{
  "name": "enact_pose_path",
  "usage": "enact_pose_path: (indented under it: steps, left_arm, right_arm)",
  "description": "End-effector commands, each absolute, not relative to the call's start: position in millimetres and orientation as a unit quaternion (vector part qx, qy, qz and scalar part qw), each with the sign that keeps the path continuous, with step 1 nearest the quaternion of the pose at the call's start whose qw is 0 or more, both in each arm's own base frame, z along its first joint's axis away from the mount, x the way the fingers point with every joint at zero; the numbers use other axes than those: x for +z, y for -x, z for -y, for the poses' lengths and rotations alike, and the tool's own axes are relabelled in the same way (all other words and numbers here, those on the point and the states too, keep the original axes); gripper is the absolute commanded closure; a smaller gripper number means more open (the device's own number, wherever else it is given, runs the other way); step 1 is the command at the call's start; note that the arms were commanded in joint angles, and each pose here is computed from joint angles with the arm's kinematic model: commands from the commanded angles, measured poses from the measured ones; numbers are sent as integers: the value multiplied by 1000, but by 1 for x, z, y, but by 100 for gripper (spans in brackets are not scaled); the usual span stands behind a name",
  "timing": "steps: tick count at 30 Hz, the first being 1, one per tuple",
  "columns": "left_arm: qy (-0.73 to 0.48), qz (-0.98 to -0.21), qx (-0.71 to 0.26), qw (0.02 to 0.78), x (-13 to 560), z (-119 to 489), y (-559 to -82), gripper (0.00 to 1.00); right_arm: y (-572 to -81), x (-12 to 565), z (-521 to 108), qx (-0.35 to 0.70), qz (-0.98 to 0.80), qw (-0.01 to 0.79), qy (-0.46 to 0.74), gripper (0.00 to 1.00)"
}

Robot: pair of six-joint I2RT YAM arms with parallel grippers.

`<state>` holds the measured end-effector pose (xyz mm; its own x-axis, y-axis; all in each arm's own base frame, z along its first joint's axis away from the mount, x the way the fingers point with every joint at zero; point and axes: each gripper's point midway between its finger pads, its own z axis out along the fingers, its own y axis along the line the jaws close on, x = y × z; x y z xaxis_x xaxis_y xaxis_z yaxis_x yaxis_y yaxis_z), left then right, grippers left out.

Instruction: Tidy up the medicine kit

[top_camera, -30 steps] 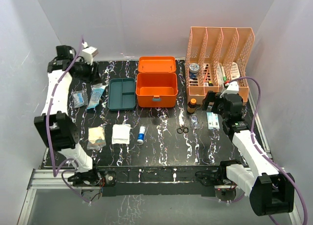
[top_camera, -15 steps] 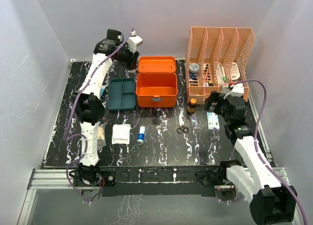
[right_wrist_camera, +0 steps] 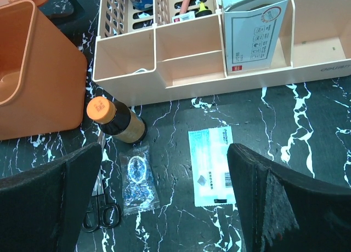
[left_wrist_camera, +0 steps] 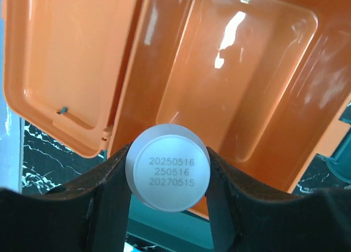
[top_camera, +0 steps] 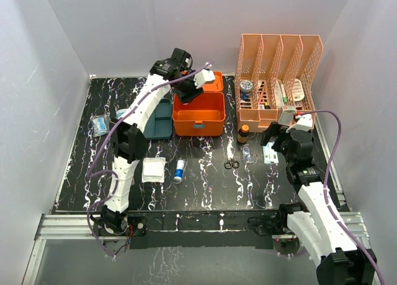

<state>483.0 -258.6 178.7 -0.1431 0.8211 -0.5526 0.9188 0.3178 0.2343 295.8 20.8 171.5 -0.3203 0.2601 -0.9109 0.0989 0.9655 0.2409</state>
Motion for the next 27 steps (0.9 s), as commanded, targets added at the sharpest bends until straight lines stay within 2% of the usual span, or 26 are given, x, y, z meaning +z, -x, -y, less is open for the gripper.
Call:
enact_pose_path:
  steps: [1, 14, 27]
  left_arm:
    - [-651, -713, -18, 259, 177, 254, -465, 100]
    - [-723, -673, 77, 137, 130, 241, -452, 100]
    - [-742, -650, 120, 107, 121, 232, -459, 100]
  right_arm:
    - [-296, 188, -18, 72, -791, 596, -120, 2]
    - [-278, 185, -14, 77, -782, 600, -151, 2]
    - [-272, 189, -11, 78, -774, 606, -164, 2]
